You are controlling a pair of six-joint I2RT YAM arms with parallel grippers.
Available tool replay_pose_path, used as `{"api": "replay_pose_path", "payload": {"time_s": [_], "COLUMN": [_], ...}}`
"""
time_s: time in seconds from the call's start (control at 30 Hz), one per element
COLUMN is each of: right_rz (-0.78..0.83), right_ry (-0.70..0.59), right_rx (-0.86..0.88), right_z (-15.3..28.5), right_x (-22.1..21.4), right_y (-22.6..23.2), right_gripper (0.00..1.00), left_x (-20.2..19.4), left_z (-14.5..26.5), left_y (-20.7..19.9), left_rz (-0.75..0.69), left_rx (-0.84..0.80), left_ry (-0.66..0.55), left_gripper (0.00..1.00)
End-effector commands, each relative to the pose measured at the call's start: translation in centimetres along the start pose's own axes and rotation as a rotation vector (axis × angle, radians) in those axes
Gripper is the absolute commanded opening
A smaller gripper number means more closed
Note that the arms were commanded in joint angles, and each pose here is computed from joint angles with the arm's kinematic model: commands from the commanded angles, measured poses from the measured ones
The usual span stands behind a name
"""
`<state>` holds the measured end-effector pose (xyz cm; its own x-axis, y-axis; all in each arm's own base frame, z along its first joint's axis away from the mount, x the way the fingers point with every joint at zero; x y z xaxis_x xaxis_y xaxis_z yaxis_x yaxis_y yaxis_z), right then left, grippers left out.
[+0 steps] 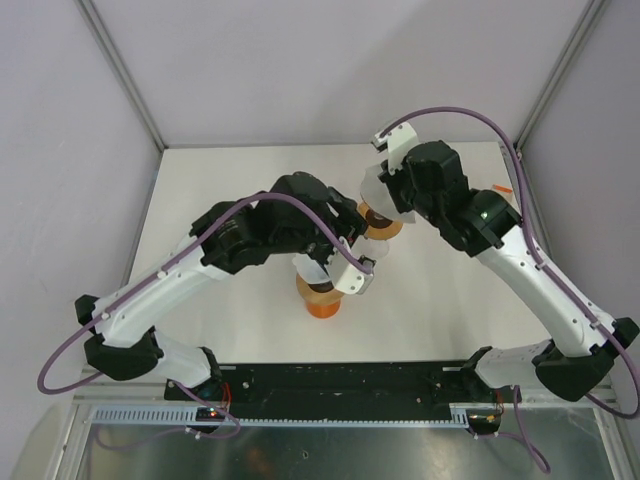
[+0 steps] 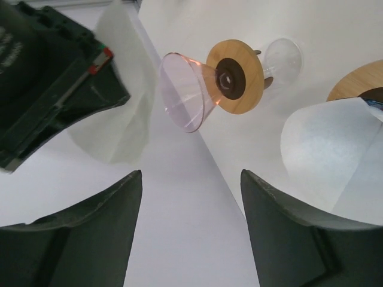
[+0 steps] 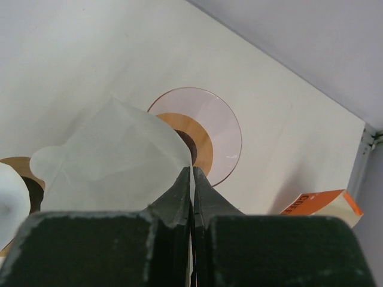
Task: Place the coffee filter in the dripper
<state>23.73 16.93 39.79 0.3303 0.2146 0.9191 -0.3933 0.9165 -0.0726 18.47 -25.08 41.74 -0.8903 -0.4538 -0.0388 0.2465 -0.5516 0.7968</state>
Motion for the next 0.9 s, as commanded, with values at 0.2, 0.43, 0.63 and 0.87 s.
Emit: {"api": "replay_pose_path", "payload": {"time_s": [0.2, 0.43, 0.63, 0.87], "right_rz": [-0.176, -0.275, -0.303, -0.315], "right_ry": [0.075, 0.255, 0.333, 0.428], "right_rx": [0.106, 0.117, 0.136, 0.148], "right_z": [-1.9, -6.8, -9.5, -11.2], "right_x": [2.5, 1.5, 0.2, -1.9], "right_y": [-2.8, -4.1, -4.2, -3.7], "right_gripper": [0.0, 0.0, 0.0, 0.0], "left_x": [-1.8, -7.6, -10.5, -10.9], "left_z": [3.7, 2.5, 1.1, 0.6], "left_y": [3.2, 4.4, 3.2, 2.1], "left_rz": [0.244, 0.687, 0.944, 1.009], "left_rx": [0.167, 0.251, 0.252, 0.219], "left_ry": [0.007, 0.097, 0.123, 0.116], "left_gripper": [0.75, 0.76, 0.77, 0.77]}}
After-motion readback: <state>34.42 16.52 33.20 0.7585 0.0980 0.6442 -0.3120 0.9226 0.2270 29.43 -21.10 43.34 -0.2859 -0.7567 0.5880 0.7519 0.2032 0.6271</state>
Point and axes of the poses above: each gripper's point midway between its finger pads, its own z axis back along the fingers, its own y axis along the line the jaws close on, x = y × z, the point moved 9 cm from there along z, back along the fingers, and after that the axes turned 12 degrees about -z, right-handed, at the moved point
